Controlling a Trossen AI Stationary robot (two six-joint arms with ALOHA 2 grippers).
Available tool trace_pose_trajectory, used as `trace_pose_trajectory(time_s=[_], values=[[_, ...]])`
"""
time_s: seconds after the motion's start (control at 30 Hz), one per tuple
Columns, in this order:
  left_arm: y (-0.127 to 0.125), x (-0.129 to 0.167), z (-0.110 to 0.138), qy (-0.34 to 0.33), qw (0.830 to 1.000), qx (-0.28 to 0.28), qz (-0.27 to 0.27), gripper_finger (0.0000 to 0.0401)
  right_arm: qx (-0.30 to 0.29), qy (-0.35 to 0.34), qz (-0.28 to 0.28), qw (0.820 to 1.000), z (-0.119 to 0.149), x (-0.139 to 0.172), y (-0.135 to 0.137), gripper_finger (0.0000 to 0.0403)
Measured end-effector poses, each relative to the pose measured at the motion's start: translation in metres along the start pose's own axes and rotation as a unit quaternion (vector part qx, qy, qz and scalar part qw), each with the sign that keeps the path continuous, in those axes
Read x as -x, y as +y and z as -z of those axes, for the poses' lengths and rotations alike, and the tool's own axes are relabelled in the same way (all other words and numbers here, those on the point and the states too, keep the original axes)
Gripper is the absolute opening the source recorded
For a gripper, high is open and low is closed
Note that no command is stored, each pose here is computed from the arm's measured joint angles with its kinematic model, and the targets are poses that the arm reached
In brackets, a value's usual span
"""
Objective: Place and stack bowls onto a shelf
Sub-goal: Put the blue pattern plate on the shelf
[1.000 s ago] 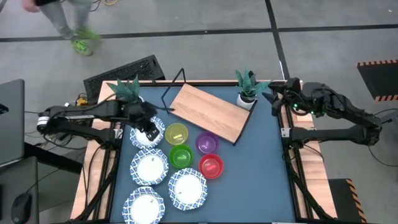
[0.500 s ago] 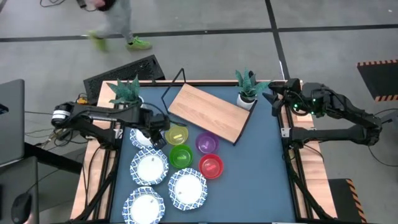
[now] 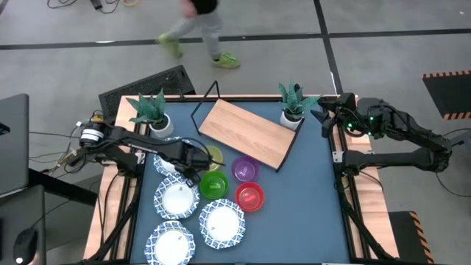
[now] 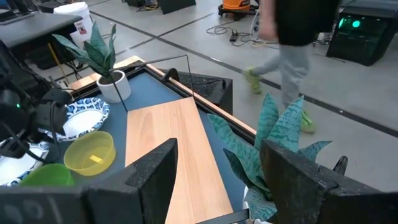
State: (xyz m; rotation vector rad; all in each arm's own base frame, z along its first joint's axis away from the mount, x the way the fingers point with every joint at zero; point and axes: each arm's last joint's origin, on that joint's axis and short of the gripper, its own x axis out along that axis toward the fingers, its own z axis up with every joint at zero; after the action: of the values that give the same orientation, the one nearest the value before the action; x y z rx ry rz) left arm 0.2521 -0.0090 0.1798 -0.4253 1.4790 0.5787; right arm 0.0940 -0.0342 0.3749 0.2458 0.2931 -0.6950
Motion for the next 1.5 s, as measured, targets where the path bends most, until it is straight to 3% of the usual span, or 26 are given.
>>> trace_pose_trajectory(time_s=[0.37,0.6,0.97,1.5], values=[[-0.005,-0.008,-0.004,-0.006,1.000,0.015,-0.002,0.0104,-0.005,0.001,0.001,1.000,0.000,0.000,0.000,0.0256],[-0.004,-0.007,-0.005,-0.018,0.999,0.037,-0.014,0.0011,-0.005,0.000,0.001,1.000,0.000,0.000,0.000,0.0256],[-0.003,-0.004,-0.003,0.001,0.998,0.054,-0.018,0.0001,-0.005,0.000,0.001,1.000,0.000,0.000,0.000,0.0256],[-0.005,0.057,-0.011,0.055,0.997,0.042,-0.021,0.0000,-0.005,0.000,0.001,1.000,0.000,0.000,0.000,0.0256]])
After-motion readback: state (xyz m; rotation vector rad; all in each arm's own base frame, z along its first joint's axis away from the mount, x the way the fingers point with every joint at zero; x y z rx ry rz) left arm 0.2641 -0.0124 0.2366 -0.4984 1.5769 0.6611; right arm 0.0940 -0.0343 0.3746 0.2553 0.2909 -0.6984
